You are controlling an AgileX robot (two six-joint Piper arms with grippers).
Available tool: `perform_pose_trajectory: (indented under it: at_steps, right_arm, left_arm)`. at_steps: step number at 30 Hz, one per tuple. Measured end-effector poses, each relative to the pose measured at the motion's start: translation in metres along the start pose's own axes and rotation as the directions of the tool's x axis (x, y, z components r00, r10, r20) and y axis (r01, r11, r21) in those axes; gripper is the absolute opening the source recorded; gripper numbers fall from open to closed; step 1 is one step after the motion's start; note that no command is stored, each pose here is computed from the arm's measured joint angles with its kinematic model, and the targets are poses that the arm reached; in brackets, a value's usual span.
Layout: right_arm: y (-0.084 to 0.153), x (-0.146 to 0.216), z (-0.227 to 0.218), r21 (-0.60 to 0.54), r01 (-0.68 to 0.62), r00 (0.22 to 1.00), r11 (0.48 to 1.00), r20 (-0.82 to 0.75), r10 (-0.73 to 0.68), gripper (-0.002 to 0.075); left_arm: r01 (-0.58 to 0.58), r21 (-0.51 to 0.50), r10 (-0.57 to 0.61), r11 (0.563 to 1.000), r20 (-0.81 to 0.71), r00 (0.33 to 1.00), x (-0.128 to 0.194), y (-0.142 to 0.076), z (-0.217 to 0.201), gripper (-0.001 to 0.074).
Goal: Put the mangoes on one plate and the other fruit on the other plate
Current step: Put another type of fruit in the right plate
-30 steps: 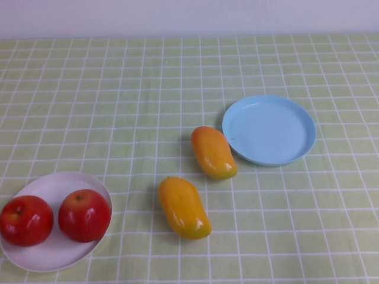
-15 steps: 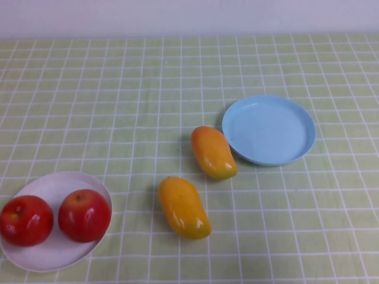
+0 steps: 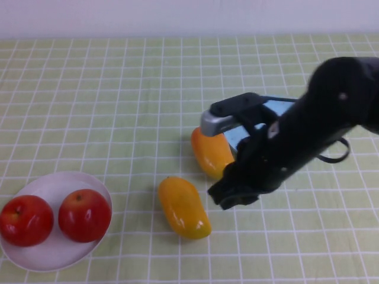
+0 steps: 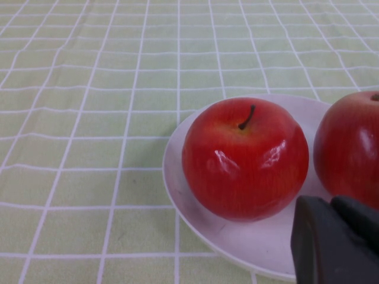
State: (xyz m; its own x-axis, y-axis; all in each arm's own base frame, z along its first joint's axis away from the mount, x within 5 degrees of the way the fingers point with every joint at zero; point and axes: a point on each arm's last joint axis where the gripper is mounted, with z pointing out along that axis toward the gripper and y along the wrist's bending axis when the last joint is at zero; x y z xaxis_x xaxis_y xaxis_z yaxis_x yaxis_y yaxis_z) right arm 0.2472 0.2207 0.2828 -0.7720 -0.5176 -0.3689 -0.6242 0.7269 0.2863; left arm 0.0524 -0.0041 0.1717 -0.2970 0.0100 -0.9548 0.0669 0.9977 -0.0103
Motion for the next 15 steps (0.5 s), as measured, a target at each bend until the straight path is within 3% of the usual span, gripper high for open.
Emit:
perform_pose_trajectory:
  at_steps: [4,6,9,11,15]
  right_arm:
    - [0.018,-0.027,0.027,-0.012,0.082,0.993,0.997,-0.085,-0.082,0.0277]
    - [0.024,-0.038,0.035,-0.015,0.108,0.990,0.994,-0.091,-0.109,0.0433]
    - [0.030,-0.050,0.047,-0.012,0.088,0.992,0.996,-0.089,-0.089,0.0608]
    - [0.031,-0.057,0.053,-0.002,0.061,0.994,0.998,-0.088,-0.061,0.0657]
    - [0.027,-0.066,0.065,0.035,0.014,0.996,0.999,-0.094,-0.010,0.0686]
  left_arm:
    - [0.000,0.000,0.000,1.000,0.000,1.000,0.000,0.000,0.000,0.0003]
    - [0.000,0.000,0.000,1.000,0.000,1.000,0.000,0.000,0.000,0.0003]
    - [0.000,0.000,0.000,1.000,0.000,1.000,0.000,0.000,0.000,0.0003]
    - [0.000,0.000,0.000,1.000,0.000,1.000,0.000,0.000,0.000,0.0003]
    - [0.000,0.000,0.000,1.000,0.000,1.000,0.000,0.000,0.000,0.0003]
